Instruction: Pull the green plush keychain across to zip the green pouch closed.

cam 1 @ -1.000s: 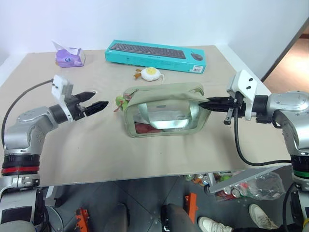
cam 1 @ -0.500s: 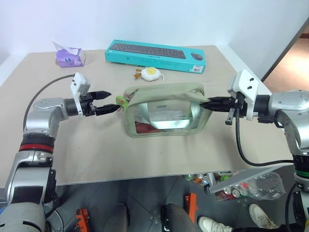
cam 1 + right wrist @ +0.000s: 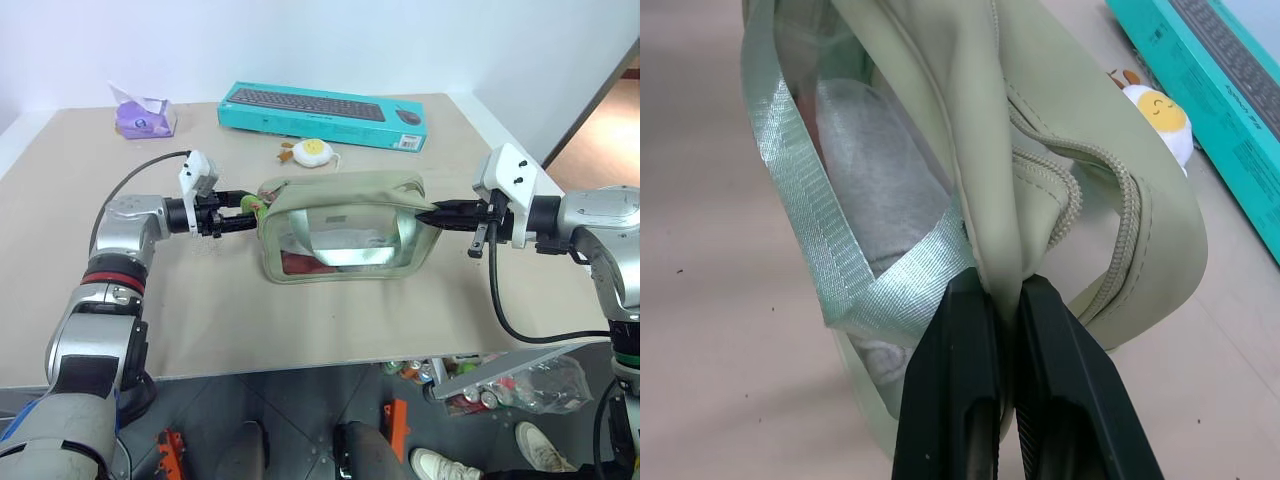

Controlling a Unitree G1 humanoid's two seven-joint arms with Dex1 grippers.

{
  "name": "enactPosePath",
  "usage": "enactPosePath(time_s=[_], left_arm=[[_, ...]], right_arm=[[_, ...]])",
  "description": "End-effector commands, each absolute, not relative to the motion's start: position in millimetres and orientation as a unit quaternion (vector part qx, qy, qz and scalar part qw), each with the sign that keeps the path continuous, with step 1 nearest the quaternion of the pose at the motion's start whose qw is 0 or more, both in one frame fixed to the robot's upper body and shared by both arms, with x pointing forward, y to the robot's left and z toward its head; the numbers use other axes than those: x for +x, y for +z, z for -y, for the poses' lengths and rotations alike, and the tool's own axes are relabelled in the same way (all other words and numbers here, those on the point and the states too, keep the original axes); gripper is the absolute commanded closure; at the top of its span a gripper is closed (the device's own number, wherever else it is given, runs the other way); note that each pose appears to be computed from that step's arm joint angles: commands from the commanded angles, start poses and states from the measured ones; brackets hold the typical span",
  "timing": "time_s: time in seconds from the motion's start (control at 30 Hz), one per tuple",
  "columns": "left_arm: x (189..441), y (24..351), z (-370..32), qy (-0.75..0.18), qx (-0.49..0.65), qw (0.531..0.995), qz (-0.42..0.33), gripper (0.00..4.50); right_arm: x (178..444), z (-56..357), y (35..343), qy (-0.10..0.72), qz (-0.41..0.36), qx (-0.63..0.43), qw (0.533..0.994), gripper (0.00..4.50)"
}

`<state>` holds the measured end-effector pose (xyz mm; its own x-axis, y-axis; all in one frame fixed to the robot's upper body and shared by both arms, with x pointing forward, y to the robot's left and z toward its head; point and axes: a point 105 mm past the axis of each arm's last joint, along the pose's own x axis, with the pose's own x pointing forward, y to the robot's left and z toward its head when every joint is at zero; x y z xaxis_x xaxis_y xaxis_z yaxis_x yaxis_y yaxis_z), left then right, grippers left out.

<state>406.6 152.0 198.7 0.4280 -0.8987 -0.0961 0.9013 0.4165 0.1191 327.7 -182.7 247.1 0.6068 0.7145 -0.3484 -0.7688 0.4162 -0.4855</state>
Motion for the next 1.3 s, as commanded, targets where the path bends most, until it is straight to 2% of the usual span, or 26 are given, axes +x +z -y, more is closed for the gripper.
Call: enactPosePath(time_s=[0.03,0.17,0.2,0.47,0.73,1.07,1.3], left_arm=[[408,230,-156,-0.53,0.074,0.844,0.039,2.84],[401,243,-163,-0.539,0.068,0.838,0.05,4.27],[399,247,-164,-0.541,0.064,0.837,0.055,4.47],[375,281,-151,-0.573,0.051,0.812,0.093,4.47],[367,303,-108,-0.583,0.062,0.799,0.133,4.47],[360,302,-58,-0.611,0.06,0.778,0.134,4.47],[367,291,-53,-0.602,0.084,0.788,0.104,4.47]], right_arm=[[322,185,264,0.43,-0.021,-0.333,0.839,4.5],[322,186,263,0.429,-0.024,-0.336,0.838,4.5],[322,186,263,0.429,-0.025,-0.336,0.838,4.5],[324,185,260,0.433,-0.03,-0.336,0.836,4.5],[327,182,261,0.439,-0.027,-0.336,0.833,4.5],[327,183,261,0.438,-0.027,-0.338,0.833,4.5],[326,183,262,0.436,-0.025,-0.339,0.834,4.5]])
